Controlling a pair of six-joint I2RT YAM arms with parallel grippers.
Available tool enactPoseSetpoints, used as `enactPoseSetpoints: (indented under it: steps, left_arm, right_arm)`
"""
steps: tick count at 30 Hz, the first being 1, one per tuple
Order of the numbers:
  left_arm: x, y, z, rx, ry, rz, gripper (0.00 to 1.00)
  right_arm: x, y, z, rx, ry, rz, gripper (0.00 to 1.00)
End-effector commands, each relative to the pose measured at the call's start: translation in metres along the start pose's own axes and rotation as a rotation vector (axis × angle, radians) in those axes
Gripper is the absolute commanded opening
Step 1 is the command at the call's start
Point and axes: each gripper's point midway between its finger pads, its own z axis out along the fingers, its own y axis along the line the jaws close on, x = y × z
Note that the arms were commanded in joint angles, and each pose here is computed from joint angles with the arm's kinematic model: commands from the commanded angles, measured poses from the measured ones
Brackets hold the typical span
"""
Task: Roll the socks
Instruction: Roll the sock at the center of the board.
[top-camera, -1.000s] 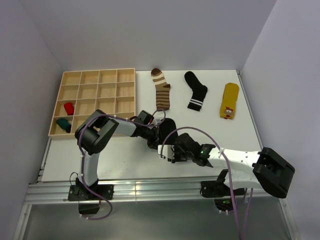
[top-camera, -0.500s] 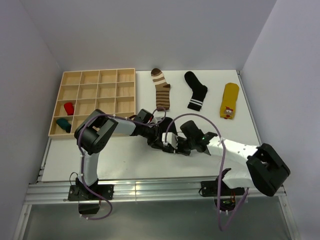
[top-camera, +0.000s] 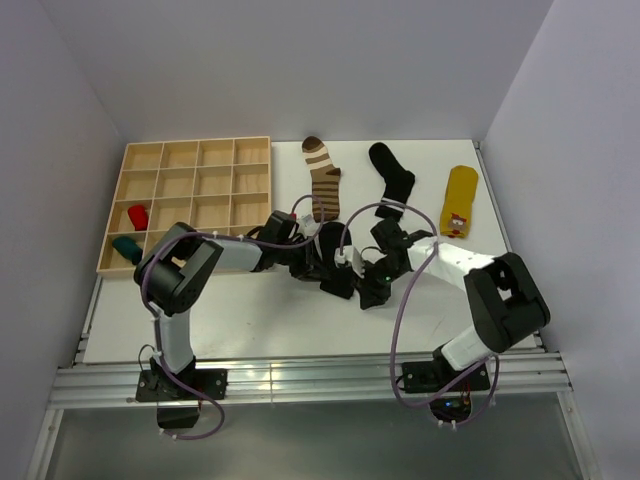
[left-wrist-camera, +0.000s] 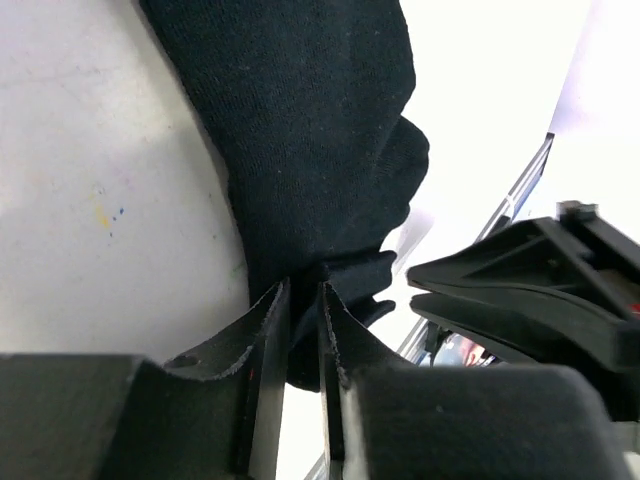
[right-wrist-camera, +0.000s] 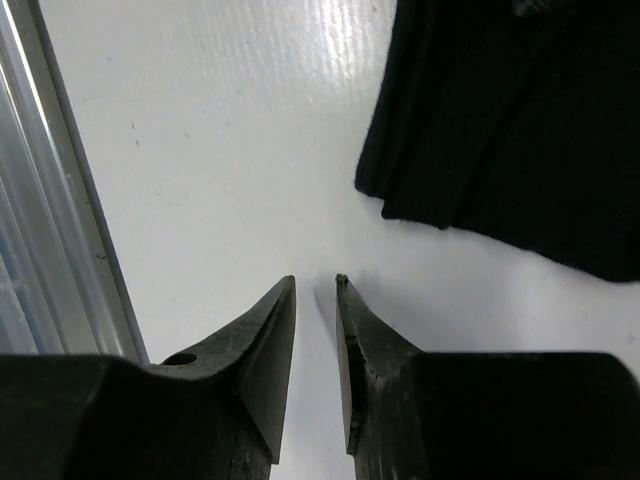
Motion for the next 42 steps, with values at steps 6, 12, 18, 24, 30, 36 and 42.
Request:
enactPoseSetpoints:
  steps: [6, 12, 18, 24, 30, 36, 42]
  left_arm:
    - [-0.006, 0.006, 0.009, 0.001, -0.012, 0.013, 0.2]
    - [0.001, 0.014, 0.014, -0.025, 0.04, -0.044, 0.12]
    - [0.01, 0.023, 0.018, -0.046, 0.086, -0.086, 0.09]
    - [0.011, 0.025, 0.018, -0.058, 0.097, -0.09, 0.08]
    - [0.011, 0.024, 0.018, -0.056, 0.106, -0.082, 0.08]
    - [0.012, 0.024, 0.018, -0.054, 0.112, -0.078, 0.07]
    - [0.012, 0.027, 0.017, -0.073, 0.11, -0.063, 0.04]
  right_arm:
    - [-0.031, -0.017, -0.033, 0.206, -0.113, -0.091, 0.34]
    - [-0.034, -0.026, -0.04, 0.397, -0.118, -0.21, 0.46]
    - [-0.047, -0.016, -0.015, 0.426, -0.102, -0.321, 0.51]
    - [-0.051, -0.033, -0.008, 0.464, -0.083, -0.3, 0.54]
    - [-0.053, -0.037, -0.001, 0.45, -0.072, -0.276, 0.52]
    - [-0.052, -0.039, 0.005, 0.433, -0.059, -0.256, 0.42]
    - [-0.058, -0.036, 0.0, 0.435, -0.082, -0.239, 0.25]
